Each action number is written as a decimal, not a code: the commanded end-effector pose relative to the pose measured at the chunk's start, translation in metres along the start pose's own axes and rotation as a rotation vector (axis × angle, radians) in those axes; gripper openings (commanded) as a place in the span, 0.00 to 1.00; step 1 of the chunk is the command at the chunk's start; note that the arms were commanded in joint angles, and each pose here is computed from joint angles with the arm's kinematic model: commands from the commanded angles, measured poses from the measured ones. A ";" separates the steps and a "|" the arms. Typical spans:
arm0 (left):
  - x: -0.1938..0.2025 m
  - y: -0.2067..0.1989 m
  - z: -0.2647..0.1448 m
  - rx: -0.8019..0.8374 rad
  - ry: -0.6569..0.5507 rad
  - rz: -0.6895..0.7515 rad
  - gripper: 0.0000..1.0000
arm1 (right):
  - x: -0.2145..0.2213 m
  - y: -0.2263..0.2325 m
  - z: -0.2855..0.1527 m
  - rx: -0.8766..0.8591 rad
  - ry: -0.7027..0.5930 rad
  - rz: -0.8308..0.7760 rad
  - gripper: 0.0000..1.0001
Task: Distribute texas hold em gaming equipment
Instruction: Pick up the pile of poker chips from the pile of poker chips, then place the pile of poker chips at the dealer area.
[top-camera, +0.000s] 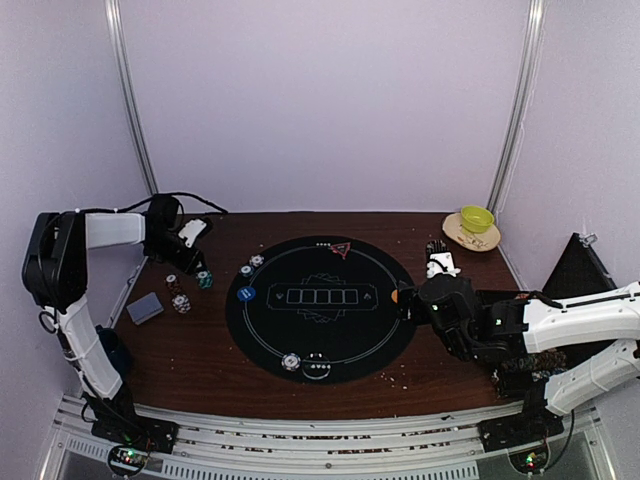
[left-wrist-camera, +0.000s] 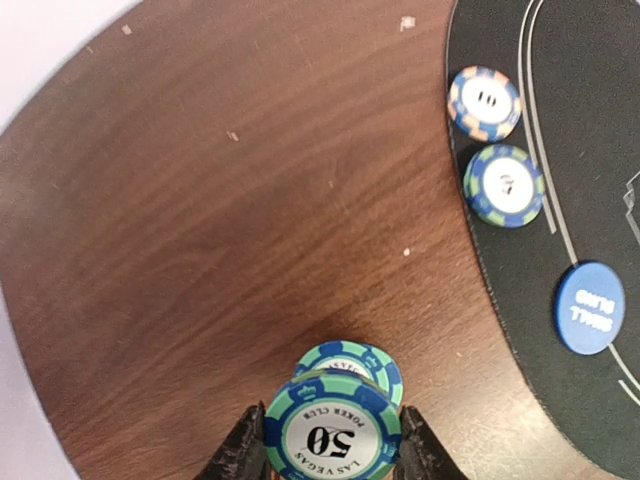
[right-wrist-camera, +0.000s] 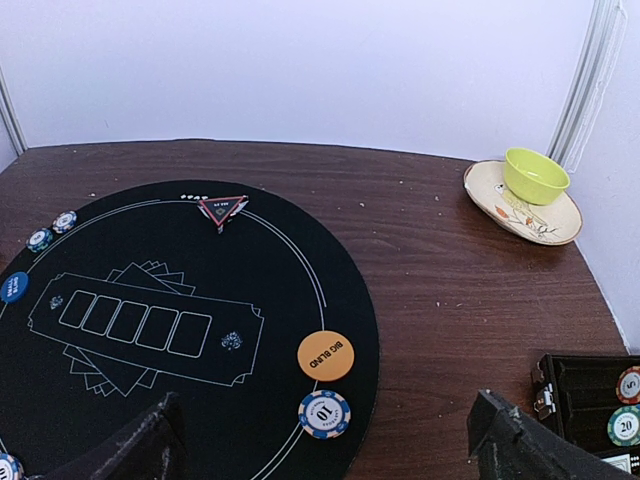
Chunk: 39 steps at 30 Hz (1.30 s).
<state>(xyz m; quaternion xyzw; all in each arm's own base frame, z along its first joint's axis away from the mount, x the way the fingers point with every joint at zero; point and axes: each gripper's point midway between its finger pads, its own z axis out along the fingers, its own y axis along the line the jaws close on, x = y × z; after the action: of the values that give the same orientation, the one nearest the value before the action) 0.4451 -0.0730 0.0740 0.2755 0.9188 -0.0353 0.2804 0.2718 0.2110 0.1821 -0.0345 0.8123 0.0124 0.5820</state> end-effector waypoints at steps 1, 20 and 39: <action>-0.018 -0.001 -0.021 -0.013 -0.076 0.046 0.30 | -0.011 -0.001 -0.003 0.018 -0.024 0.008 1.00; 0.015 -0.199 -0.054 0.349 -0.191 0.578 0.31 | -0.010 0.000 -0.002 0.024 -0.023 0.000 1.00; 0.057 -0.292 -0.056 0.556 -0.197 0.802 0.30 | -0.010 0.000 -0.002 0.024 -0.024 -0.003 1.00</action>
<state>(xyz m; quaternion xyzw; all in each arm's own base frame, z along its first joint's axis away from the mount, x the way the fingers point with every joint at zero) 0.2344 -0.2683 0.0694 0.6465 0.6902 -0.1809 0.2701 0.2715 0.2099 0.1827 -0.0337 0.8105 0.0063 0.5847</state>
